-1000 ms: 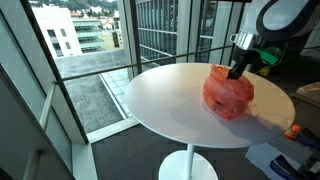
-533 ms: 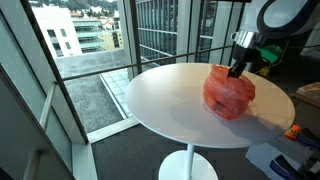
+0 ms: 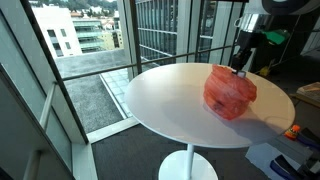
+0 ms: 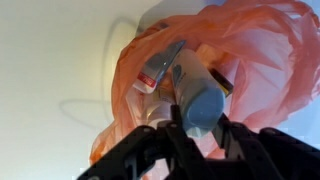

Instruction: Pick up the long white container from the orange plastic and put it on the table

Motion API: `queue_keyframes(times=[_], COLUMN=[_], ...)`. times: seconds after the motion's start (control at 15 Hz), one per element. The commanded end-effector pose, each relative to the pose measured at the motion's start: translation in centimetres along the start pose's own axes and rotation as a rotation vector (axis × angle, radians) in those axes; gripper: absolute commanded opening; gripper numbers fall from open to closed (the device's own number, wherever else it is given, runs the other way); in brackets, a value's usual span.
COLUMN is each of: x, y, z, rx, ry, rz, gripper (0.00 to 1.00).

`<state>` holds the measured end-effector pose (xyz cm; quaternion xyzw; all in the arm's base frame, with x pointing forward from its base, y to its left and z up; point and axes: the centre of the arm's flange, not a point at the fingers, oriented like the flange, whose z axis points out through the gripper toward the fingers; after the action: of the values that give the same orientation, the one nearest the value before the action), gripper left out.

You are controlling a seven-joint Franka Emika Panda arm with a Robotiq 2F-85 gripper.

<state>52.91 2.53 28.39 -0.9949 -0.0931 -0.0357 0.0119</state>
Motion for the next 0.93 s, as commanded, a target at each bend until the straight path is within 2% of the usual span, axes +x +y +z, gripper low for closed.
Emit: queue_keyframes(times=[0.0,0.53,0.87], x=[0.7,0.6,-0.2], y=[1.3,6.0,10.3], z=[-4.6,-12.2,-13.4], rx=[-0.007,-0.027,-0.042], ry=[0.011,0.082,0.105], rz=[0.045,0.135,0.223], gripper=[0.10,0.10,0.10])
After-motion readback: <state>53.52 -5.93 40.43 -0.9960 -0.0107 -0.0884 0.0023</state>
